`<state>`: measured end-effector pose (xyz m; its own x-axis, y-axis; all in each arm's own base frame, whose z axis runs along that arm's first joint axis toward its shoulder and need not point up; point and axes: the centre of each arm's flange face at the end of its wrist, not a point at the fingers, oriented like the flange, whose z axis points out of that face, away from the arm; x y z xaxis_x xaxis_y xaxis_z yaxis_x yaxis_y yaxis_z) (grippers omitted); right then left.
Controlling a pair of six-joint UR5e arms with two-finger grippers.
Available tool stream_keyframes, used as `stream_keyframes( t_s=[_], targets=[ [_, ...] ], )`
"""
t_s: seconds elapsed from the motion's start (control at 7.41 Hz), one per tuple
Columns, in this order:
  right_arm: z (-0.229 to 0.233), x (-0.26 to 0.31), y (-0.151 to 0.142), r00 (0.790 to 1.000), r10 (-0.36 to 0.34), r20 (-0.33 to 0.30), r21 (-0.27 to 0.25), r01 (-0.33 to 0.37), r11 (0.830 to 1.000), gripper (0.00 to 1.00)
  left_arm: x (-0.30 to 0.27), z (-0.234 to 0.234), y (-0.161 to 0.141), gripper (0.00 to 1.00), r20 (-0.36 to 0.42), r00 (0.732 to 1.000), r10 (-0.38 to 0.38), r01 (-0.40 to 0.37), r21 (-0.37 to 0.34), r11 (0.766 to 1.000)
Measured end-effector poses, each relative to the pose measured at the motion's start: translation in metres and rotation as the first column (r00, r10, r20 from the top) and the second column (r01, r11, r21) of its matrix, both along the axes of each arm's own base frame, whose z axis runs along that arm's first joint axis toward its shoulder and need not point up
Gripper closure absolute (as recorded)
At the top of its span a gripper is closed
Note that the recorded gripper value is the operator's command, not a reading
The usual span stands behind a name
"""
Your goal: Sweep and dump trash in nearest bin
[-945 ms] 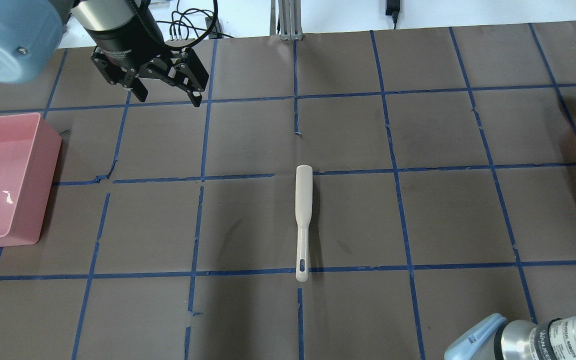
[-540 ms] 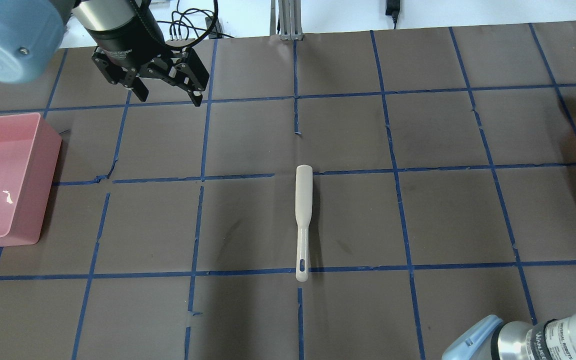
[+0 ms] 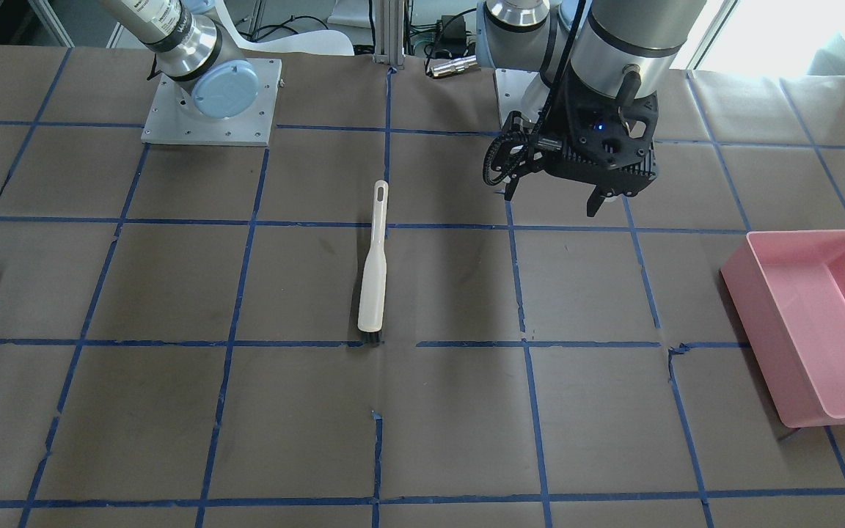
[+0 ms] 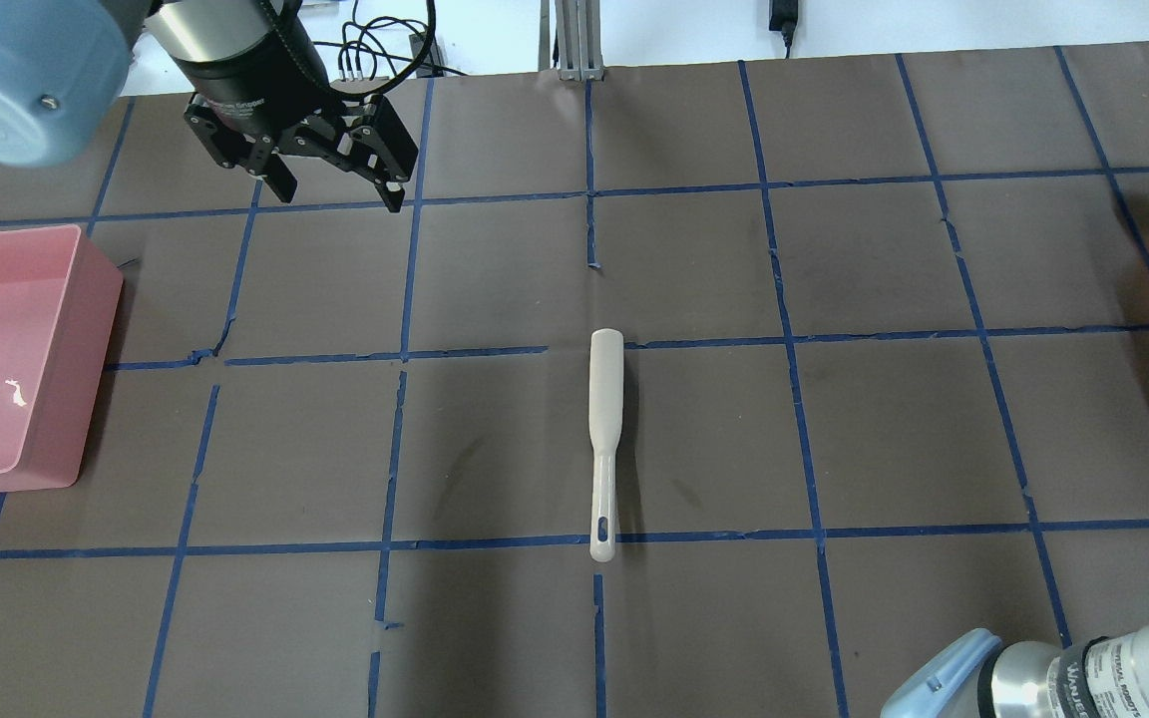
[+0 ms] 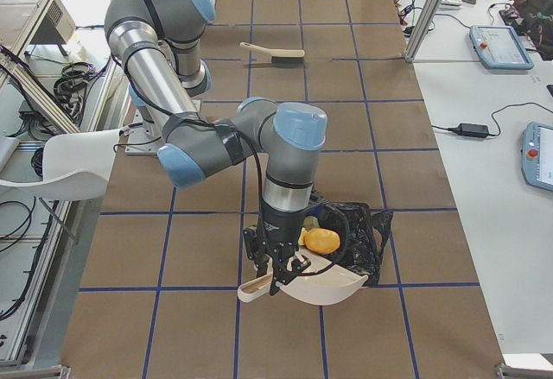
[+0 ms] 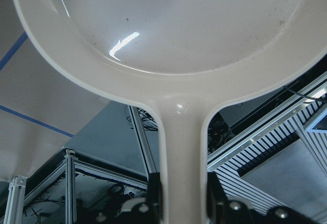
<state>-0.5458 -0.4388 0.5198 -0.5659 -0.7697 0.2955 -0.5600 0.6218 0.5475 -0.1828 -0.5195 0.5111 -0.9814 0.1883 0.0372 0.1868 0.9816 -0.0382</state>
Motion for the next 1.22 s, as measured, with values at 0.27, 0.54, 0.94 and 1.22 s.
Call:
stream_keyframes(
  t_s=[0.27,0.54,0.94,1.22],
  targets=[
    [0.001,0.0,-0.001,1.0,0.028,0.002,0.01,-0.028,1.0,0.88,0.0,0.0,0.0,0.0,0.001,1.0,0.0,0.0,0.0,1.0],
    [0.004,0.004,-0.001,1.0,0.007,0.007,-0.038,-0.007,0.999,0.88,0.0,0.0,0.0,0.0,0.002,1.0,0.0,0.0,0.0,1.0],
    [0.01,0.026,0.008,0.984,-0.152,0.096,-0.128,0.164,0.978,0.87,0.0,-0.003,0.001,0.0,0.003,1.0,0.0,0.0,0.006,1.0],
    [0.01,0.064,0.015,0.947,-0.262,0.185,-0.186,0.296,0.937,0.86,0.0,-0.006,0.002,0.0,0.002,1.0,0.0,0.0,0.011,1.0]
  ],
)
